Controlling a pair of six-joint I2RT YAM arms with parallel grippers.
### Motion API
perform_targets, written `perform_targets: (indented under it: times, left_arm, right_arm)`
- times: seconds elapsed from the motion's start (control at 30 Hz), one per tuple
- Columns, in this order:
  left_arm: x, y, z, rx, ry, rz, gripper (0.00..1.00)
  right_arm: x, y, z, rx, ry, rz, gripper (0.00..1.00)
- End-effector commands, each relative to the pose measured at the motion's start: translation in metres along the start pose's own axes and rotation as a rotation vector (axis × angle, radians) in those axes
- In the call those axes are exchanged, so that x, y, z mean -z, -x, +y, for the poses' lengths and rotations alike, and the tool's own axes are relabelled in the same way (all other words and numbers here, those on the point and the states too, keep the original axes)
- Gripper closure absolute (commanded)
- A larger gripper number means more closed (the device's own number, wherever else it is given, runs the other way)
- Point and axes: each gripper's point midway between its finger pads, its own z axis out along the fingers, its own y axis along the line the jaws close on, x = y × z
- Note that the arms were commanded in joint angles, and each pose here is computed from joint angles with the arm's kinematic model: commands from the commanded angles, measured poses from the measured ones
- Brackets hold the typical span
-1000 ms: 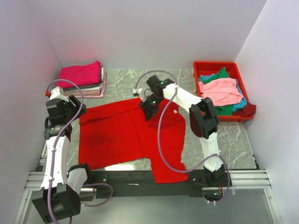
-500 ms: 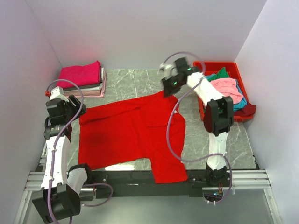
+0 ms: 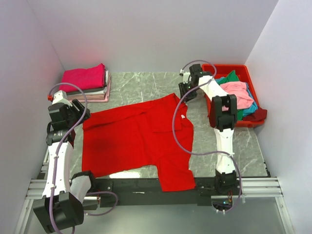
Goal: Fold and stack the t-shirts
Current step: Fold the tshirt
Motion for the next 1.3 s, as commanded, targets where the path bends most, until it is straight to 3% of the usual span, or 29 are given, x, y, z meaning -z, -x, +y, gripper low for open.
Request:
perform_targets:
  times: [0.0, 0.13, 0.23, 0.33, 0.37, 0.43, 1.07, 1.27]
  left_arm:
    - [0.0, 0.011, -0.005, -0.021, -0.022, -0.04, 0.33]
    - [0.001, 0.012, -0.005, -0.022, -0.022, -0.044, 0.33]
    - [0.001, 0.012, -0.006, -0.023, -0.026, -0.044, 0.33]
    - [0.001, 0.012, -0.006, -0.024, -0.024, -0.045, 0.33]
    - [0.001, 0.013, -0.006, -0.022, -0.023, -0.047, 0.33]
    - [0.001, 0.012, -0.005, -0.024, -0.021, -0.046, 0.33]
    - [-0.011, 0.001, 0.002, -0.008, 0.005, -0.001, 0.33]
    - [-0.035, -0.019, 0.019, 0.06, 0.096, 0.102, 0.37]
  right_arm:
    - [0.007, 0.009, 0.011, -0.009, 0.029, -0.005, 0.55]
    - [-0.001, 0.001, 0.007, -0.021, 0.016, 0.025, 0.57]
    - [-0.003, -0.004, 0.008, -0.02, 0.029, 0.044, 0.64]
    - [-0.002, -0.005, 0.009, -0.013, 0.038, 0.048, 0.81]
    - [-0.001, -0.004, 0.007, -0.012, 0.028, 0.046, 0.91]
    - [0.001, -0.001, 0.002, -0.013, 0.01, 0.035, 1.0]
    - [0.015, 0.049, -0.093, 0.035, -0.392, -0.089, 1.0]
    - [0.036, 0.063, -0.093, 0.07, -0.416, -0.147, 0.66]
